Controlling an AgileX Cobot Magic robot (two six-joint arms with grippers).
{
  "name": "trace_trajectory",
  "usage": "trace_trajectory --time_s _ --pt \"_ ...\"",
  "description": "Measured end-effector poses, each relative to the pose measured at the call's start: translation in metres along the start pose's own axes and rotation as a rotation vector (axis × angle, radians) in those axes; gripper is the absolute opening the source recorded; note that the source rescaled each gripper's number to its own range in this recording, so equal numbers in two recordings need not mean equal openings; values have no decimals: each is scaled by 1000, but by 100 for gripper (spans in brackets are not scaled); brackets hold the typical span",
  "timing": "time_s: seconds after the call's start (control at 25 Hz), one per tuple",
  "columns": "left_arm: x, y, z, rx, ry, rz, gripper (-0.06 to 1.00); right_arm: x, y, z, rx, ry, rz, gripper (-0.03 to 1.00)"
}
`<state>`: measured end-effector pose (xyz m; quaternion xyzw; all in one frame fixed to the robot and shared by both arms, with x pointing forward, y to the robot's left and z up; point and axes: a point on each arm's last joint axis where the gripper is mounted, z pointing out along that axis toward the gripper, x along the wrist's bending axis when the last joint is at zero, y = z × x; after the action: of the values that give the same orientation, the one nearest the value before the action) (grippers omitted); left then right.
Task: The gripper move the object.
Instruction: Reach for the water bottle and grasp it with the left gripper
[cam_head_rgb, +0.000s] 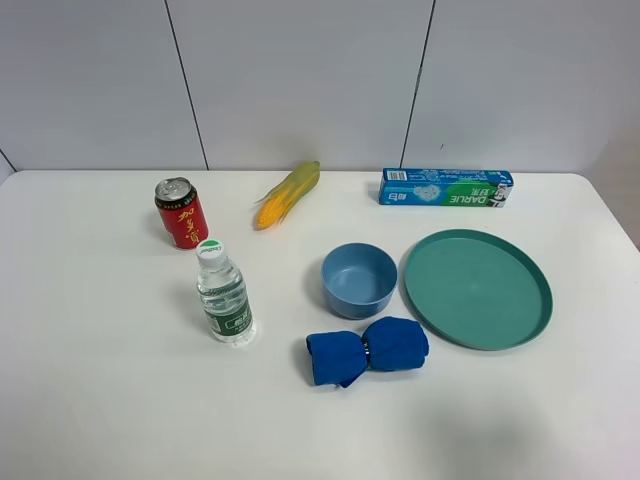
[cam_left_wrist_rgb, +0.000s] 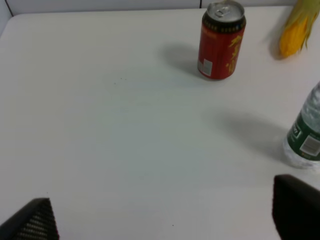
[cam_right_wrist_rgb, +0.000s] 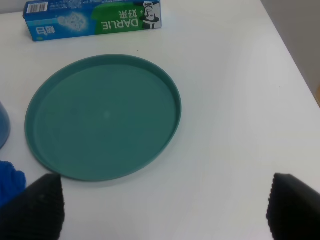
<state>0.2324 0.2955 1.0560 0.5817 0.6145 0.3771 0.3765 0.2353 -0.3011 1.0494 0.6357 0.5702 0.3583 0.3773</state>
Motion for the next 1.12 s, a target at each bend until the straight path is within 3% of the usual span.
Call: trace_trajectory --time_s 0.04,1.12 --pt "0 0 0 0 0 -1 71 0 0 0 0 0 0 100" --pt "0 0 0 0 0 -2 71 0 0 0 0 0 0 100"
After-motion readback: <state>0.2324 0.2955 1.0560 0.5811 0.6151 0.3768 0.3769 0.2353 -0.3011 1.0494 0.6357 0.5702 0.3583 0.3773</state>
